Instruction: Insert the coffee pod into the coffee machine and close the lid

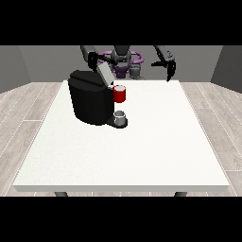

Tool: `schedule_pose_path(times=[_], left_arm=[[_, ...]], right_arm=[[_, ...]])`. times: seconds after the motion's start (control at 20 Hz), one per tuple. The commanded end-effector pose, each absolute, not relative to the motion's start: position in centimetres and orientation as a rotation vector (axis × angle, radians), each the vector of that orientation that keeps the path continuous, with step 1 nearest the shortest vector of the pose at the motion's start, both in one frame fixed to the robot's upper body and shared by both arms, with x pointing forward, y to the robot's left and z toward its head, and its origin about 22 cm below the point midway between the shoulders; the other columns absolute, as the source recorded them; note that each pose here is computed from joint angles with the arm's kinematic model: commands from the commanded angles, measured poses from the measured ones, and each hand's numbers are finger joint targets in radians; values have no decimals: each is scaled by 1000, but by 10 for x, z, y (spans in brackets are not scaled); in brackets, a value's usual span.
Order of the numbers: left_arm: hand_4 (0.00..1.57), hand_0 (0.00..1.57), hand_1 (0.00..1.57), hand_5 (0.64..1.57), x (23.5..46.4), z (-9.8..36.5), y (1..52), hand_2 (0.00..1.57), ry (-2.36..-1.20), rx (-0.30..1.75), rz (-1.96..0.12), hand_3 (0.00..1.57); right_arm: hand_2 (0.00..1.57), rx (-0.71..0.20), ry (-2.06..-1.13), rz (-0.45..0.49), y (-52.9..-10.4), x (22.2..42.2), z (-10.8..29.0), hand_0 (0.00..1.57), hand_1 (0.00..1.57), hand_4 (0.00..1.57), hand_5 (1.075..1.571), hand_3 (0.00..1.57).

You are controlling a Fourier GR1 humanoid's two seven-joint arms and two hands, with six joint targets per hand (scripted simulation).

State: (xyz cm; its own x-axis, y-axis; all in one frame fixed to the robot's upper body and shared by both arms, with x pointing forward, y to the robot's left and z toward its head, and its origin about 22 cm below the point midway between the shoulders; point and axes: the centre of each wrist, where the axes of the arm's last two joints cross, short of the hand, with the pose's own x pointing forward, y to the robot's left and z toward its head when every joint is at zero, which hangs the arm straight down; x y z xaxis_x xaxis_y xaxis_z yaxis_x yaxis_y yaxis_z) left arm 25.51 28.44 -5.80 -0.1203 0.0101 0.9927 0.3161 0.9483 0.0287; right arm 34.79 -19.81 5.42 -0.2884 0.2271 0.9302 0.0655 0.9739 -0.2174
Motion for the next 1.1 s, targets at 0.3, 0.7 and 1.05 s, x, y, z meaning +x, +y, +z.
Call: schedule_pose_path(times=[0.3, 0.7, 1.05], left_arm=[[353, 0, 0, 1571, 256, -53, 300, 0, -1706, -218, -220, 0], [353, 0, 0, 1571, 263, -44, 288, 0, -1749, -259, -253, 0], [354, 0, 0, 1571, 282, -33, 296, 0, -1721, -245, -236, 0]], right_arm=[[0, -197, -1881, 157, -192, 370, 49, 0, 0, 440, 1571, 0], [0, -218, -1913, 132, -198, 390, 70, 0, 0, 317, 1571, 0], [0, -187, -1916, 209, -160, 385, 63, 0, 0, 396, 1571, 0]])
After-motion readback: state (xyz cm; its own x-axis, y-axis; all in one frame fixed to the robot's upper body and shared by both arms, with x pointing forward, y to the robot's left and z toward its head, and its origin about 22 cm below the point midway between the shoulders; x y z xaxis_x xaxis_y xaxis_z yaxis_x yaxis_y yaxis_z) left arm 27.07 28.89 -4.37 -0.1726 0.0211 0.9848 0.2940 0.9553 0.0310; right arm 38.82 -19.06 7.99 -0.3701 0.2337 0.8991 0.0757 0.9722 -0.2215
